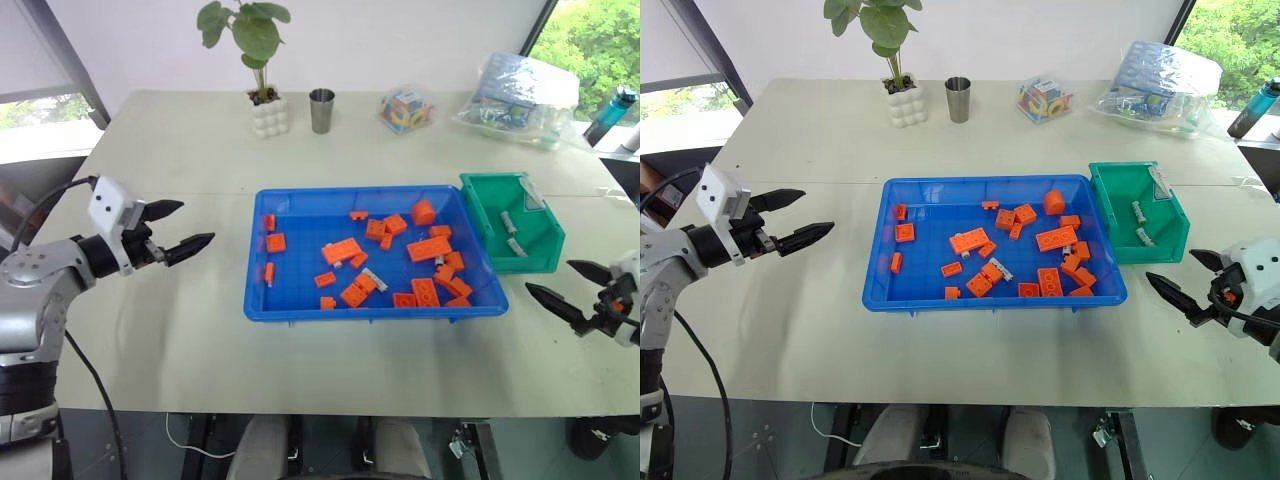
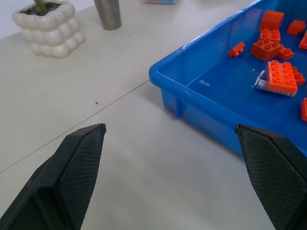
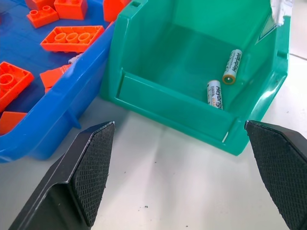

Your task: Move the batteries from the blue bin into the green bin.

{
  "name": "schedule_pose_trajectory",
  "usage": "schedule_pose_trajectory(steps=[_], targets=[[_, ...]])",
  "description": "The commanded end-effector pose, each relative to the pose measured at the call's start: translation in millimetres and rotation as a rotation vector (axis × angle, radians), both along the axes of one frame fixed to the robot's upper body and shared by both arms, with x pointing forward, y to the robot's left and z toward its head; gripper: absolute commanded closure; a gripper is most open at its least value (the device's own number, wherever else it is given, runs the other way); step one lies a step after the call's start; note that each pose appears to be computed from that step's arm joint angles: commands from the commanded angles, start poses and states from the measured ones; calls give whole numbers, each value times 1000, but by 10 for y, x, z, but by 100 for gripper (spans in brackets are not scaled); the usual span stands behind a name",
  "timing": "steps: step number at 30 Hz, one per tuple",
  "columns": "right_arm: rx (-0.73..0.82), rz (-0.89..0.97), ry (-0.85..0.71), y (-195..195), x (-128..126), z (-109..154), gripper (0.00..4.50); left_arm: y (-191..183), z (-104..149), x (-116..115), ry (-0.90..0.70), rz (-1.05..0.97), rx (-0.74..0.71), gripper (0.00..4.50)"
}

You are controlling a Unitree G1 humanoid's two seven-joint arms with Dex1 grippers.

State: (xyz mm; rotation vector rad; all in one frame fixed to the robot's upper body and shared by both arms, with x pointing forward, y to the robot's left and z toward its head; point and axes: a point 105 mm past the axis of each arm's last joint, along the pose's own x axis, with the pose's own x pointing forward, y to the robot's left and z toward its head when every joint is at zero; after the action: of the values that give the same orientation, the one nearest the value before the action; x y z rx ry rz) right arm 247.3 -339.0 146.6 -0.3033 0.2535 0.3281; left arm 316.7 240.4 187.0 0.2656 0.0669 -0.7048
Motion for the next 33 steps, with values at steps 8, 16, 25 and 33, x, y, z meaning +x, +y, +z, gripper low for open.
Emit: schedule_pose_trajectory(steps=[8, 16, 25, 33], targets=[[-48, 171, -60, 255, 171, 379, 4, -175, 238, -37, -90, -78, 7, 0], [-87, 609, -88, 1162, 554, 786, 4, -510, 294, -121, -63, -269, 11, 0], [-178, 997, 34, 2238, 1009, 532, 4, -890, 218, -333, -13, -503, 66, 0], [-234, 1090, 149, 2530, 1269, 209, 4, -996, 170, -365, -14, -519, 70, 0]])
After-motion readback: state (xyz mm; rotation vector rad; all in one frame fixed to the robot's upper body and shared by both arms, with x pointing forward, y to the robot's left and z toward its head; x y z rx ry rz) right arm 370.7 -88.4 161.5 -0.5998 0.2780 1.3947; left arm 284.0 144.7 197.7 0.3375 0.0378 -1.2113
